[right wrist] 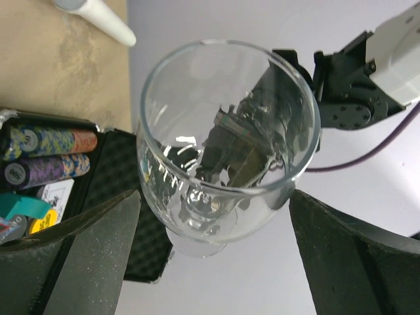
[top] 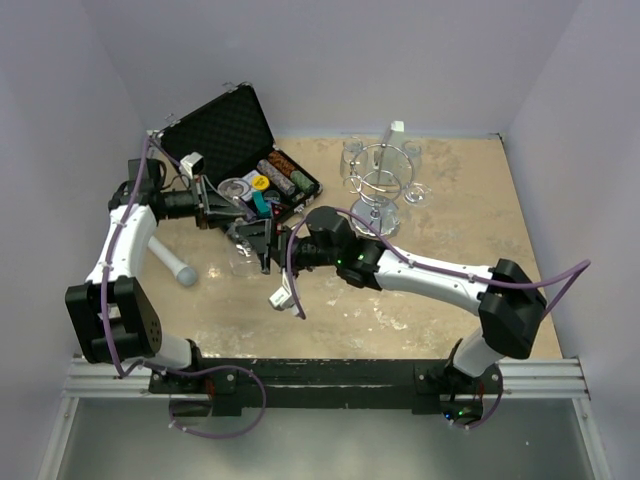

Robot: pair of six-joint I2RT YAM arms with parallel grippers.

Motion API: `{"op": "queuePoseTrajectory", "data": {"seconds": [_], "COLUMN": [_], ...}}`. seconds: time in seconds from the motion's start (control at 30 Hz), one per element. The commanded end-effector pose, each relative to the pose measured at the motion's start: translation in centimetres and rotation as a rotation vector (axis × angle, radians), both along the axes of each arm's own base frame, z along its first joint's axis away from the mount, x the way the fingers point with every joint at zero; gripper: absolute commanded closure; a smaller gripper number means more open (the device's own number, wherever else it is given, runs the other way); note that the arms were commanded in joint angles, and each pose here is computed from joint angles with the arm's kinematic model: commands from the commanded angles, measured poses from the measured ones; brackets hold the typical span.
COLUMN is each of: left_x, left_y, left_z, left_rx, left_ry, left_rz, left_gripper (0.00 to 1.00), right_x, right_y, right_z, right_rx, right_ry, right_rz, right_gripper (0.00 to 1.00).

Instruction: Take the wine glass off the wine glass rack

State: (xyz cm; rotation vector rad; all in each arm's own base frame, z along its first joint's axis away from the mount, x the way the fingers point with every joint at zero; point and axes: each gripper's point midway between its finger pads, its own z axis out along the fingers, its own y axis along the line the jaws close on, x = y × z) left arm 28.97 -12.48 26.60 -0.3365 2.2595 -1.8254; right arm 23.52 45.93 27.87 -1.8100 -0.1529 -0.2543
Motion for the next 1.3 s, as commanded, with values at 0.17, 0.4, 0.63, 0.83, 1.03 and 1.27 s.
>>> {"op": "queuePoseTrajectory", "data": {"seconds": [0.17,0.4,0.63,0.83,1.03,1.27], "left_x": [0.7,0.2,0.6,1.2,1.8,2.0], "left_y": [0.1,-0.7,-0.8,-0.7,-0.5,0.1], "left_z": [1.6,1.3,1.0,0.9,1.5,1.3], "left_rx": [-0.014,-0.009,-0.004,0.004,0.004,-0.003], "left_ry": [-0.044,-0.039,-0.033,-0.038,-0.058,-0.043], "left_rz": [-0.019,-0.045,-0.047,-0.039,-0.027,-0.003], "left_gripper": [1.00,1.00,1.00,0.88,0.53,0.00], "right_x": [-2.2,-2.6,-3.4,-3.0,-1.3,-0.8], "right_y": [1.5,1.9,1.9,1.6,1.2,-1.0], "right_z": [-0.3,0.8,1.3,1.9,4.4,6.7], "right_rx": [-0.070,0.013,0.042,0.072,0.149,0.252], "right_ry": [-0.126,-0.191,-0.212,-0.176,-0.066,0.060], "right_rz": [0.166,0.197,0.231,0.198,0.083,-0.018], "right_gripper": [0.03,0.11,0.17,0.31,0.39,0.46]}}
